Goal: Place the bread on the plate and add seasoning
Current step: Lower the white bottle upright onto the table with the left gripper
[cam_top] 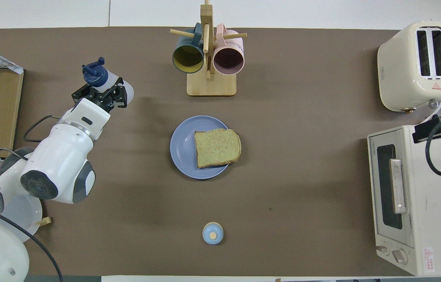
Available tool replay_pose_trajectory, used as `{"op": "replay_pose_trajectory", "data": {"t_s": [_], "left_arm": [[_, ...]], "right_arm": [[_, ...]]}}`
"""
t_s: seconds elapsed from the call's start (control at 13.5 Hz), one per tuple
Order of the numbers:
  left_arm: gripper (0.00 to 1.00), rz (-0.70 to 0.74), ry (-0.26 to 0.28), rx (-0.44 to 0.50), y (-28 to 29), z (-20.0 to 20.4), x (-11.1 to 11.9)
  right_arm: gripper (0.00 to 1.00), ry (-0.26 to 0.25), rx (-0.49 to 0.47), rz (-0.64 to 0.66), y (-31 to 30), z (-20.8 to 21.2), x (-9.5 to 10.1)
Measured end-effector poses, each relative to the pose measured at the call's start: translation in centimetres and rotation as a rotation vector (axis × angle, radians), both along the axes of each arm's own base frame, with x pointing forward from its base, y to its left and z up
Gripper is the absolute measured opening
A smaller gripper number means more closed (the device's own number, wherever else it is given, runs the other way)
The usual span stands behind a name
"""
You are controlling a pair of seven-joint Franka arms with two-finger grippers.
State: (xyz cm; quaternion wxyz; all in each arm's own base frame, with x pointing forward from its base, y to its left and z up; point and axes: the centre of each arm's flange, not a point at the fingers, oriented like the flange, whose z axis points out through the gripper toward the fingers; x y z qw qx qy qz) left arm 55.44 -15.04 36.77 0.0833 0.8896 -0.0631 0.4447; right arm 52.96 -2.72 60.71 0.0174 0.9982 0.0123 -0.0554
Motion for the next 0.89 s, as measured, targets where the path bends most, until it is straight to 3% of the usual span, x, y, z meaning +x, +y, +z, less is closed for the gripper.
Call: {"op": "replay_pose_trajectory", "data": {"t_s": [0.89], "left_arm": [[0.41, -0.006, 0.082, 0.039, -0.3, -5.7, -0.1]], "right_arm": [[1.0, 0.0, 0.0, 0.0, 0.0, 0.0, 0.0]]}}
